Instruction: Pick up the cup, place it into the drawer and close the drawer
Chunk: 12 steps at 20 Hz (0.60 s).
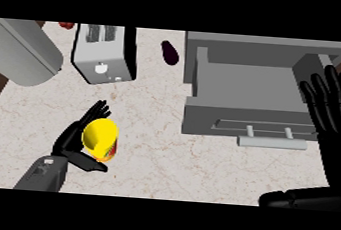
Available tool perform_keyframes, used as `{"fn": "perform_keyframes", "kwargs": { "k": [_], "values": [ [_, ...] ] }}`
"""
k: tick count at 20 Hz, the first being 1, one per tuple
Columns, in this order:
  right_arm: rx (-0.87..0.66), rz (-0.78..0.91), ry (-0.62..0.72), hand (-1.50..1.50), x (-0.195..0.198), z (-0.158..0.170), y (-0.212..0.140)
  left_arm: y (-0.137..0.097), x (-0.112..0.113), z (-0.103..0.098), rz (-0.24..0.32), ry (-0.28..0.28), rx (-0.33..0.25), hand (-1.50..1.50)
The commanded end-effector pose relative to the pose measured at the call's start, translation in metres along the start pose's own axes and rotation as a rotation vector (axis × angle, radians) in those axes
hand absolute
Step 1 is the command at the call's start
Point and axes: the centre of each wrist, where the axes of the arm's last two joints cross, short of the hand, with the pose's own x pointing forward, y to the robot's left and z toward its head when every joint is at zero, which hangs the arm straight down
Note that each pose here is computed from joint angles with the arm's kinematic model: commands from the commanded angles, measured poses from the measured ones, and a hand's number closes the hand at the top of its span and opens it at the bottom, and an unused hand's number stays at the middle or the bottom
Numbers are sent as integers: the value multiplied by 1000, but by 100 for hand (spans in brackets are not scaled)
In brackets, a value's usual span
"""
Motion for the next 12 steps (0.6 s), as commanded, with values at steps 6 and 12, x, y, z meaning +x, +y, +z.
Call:
{"fn": "perform_keyframes", "kwargs": {
  "k": [6, 12],
  "values": [
    [17, -1, -3, -150, -8, -9, 5, -16, -6, -16, 228, -89, -157, 150],
    [-6, 10, 21, -150, -6, -8, -3, -17, -7, -9, 243, -175, -172, 150]
  ]
}}
